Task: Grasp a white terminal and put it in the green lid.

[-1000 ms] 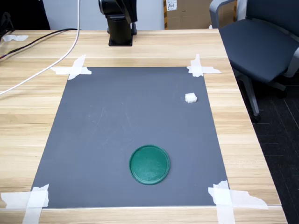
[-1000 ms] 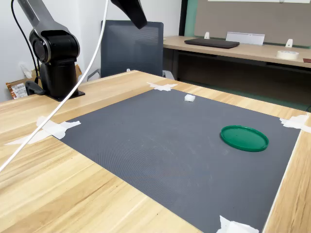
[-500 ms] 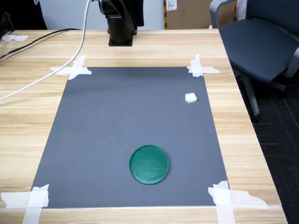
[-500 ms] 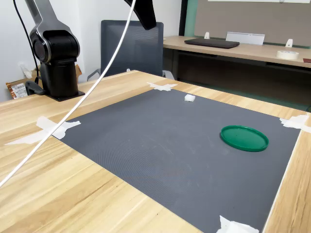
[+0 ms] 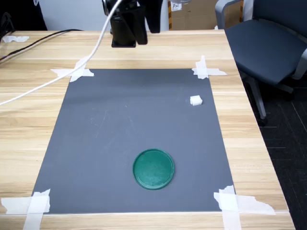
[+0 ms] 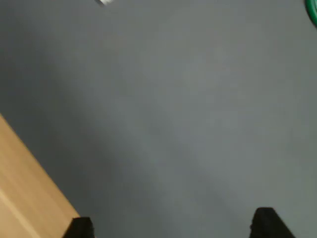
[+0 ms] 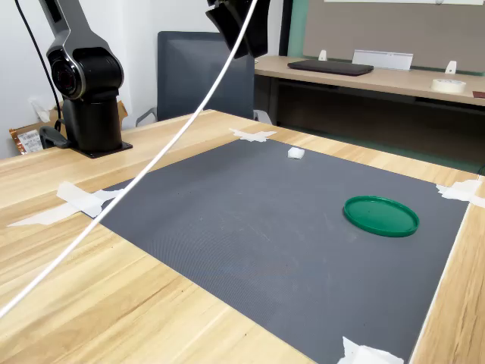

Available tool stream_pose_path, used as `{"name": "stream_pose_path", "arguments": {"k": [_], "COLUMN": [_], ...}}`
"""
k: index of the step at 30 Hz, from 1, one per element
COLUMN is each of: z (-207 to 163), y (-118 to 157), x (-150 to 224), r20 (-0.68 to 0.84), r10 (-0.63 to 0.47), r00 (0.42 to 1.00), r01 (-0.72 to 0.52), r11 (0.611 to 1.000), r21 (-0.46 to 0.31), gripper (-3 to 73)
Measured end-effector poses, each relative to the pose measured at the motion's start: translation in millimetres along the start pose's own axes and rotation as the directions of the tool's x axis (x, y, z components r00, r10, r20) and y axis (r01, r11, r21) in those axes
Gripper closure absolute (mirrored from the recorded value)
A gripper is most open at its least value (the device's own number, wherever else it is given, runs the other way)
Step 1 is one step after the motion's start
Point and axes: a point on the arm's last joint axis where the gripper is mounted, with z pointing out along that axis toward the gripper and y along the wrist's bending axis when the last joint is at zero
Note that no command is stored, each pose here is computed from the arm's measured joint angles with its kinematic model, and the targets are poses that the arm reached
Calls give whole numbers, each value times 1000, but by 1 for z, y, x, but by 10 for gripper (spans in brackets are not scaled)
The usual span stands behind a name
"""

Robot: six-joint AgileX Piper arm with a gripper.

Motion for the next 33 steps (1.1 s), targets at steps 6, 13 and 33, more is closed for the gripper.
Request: {"name": "stream_pose_path", "arguments": {"k": [6,13,33], "z": [-11,-16,58], "y": [4,-11,17], "x": [-12,-29,-83], "r20": [70,94,-93], "r10": [-33,30,-180], "r00": [997,995,979], "r01": [38,-24,171], "r11": [997,997,981], "r21": [-69,-69,-95], "gripper": [83,83,83]}}
